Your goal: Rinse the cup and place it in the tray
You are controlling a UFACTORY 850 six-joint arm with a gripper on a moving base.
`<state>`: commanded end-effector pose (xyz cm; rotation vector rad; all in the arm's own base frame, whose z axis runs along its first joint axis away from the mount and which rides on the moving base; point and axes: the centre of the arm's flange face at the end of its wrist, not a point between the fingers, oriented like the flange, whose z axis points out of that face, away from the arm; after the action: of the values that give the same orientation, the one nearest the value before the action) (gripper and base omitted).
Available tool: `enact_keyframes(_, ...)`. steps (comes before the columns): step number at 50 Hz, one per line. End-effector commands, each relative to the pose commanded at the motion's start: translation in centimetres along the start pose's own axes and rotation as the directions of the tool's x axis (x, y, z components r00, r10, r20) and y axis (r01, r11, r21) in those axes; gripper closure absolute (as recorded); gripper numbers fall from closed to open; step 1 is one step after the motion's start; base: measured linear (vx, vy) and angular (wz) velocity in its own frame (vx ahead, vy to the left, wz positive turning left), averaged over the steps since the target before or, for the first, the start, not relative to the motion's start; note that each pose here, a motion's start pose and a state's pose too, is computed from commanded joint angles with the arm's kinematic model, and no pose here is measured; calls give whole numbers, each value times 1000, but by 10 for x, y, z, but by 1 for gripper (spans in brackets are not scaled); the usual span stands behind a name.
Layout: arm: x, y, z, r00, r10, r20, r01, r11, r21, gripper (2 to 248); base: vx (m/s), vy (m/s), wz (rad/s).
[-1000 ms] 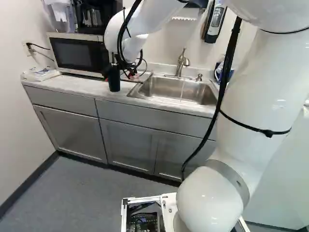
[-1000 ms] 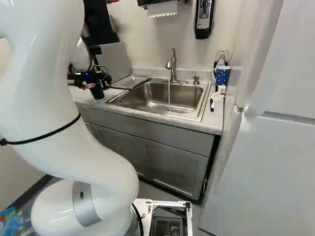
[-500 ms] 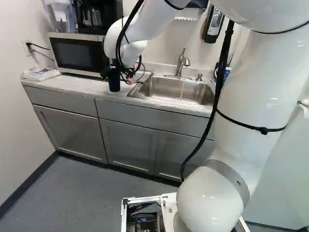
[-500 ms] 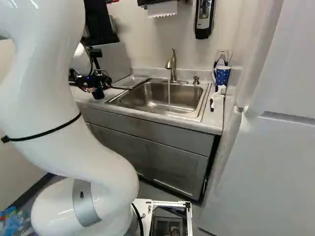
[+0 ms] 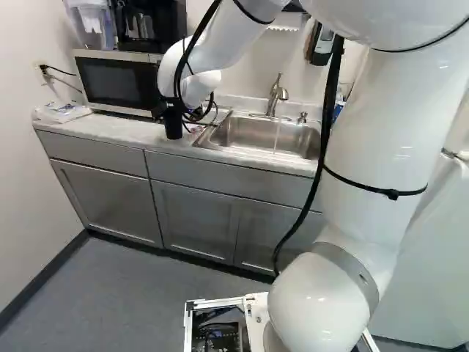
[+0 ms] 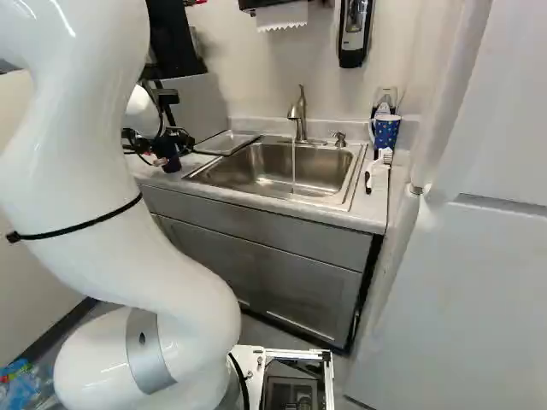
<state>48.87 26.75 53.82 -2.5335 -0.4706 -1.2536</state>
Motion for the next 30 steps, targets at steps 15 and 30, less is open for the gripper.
enact_keyframes(15, -12, -3, 3, 999, 12, -48, -11, 1000, 2, 3, 0, 0, 0)
enact_keyframes(30, -26, -7, 2, 995, 21, -94, -21, 1000, 5, 3, 0, 0, 0)
